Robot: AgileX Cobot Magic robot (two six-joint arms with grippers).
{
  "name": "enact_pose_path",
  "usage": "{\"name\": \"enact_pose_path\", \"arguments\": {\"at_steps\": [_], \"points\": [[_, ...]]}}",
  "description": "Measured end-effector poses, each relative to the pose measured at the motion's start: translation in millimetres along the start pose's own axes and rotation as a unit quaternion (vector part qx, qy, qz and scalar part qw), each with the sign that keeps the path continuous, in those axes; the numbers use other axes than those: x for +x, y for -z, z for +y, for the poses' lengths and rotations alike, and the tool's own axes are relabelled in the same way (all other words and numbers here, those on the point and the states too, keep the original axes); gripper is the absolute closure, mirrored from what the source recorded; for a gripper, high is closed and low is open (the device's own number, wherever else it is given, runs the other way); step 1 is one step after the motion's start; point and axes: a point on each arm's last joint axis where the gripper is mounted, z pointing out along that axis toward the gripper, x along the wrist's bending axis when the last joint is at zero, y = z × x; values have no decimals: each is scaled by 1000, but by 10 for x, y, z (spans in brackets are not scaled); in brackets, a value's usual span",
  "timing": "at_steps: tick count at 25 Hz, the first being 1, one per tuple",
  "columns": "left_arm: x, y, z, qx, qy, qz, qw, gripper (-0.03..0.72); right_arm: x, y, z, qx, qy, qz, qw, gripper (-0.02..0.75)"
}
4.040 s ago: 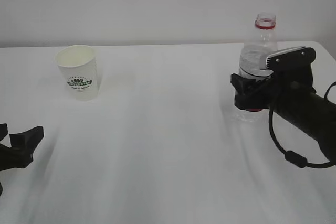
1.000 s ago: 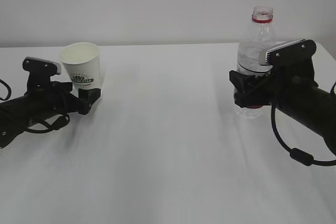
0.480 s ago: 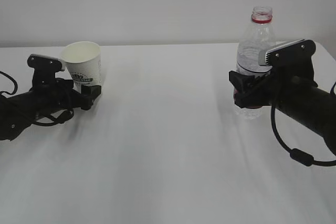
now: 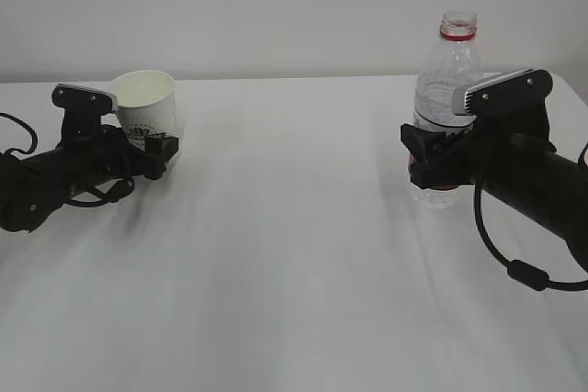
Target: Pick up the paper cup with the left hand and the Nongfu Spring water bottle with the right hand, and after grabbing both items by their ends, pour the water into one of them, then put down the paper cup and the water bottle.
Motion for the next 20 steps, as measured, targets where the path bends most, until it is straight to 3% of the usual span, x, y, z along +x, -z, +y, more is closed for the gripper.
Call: {"name": "enact_pose_path", "arguments": {"at_steps": [20], "points": [[59, -262, 26, -21, -5, 2, 1000, 6, 0, 0, 0, 0, 0, 0, 1000, 229]]}}
